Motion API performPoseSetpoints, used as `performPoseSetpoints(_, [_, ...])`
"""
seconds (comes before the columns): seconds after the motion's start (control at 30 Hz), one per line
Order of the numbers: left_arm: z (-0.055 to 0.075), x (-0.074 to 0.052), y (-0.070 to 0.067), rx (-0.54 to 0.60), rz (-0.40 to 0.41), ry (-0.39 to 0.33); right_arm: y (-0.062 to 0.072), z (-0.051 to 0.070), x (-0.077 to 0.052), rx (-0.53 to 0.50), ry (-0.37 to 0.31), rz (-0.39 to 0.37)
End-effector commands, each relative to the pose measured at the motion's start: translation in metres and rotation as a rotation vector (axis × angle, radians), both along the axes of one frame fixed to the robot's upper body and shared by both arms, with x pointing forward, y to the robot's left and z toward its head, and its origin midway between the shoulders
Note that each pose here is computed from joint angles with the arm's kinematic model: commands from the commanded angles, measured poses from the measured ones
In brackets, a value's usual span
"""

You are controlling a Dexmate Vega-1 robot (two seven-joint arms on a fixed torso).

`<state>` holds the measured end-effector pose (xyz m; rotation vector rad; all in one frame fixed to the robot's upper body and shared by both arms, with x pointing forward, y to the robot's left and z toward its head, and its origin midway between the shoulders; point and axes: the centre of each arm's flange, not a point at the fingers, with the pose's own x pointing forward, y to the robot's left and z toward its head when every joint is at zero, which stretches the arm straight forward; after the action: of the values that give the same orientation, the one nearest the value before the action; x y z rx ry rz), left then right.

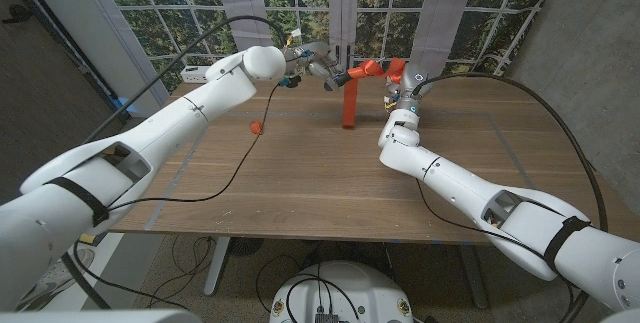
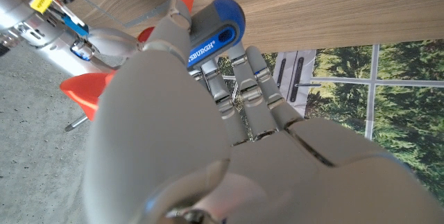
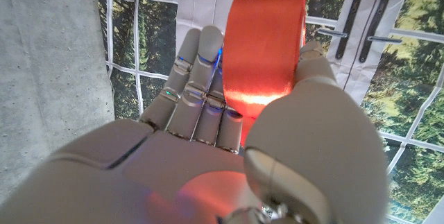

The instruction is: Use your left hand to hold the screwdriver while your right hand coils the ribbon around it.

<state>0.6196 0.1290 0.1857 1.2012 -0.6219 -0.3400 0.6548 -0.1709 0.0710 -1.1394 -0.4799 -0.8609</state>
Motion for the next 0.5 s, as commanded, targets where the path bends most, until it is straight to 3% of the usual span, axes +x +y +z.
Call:
performPoseSetpoints(0.03, [-0.002, 0.001, 0.004, 0.018, 0.007, 0.025, -0.009, 0.031, -0.003, -0.023, -0.064, -0.008])
performPoseSetpoints(0.47, [-0.005, -0.002, 0.004, 0.051, 0.014, 0.043, -0.007, 0.067, -0.014, -0.042, -0.137, 0.068])
performPoseSetpoints(0.5, [-0.005, -0.002, 0.005, 0.046, 0.017, 0.044, -0.005, 0.07, -0.015, -0.052, -0.149, 0.05])
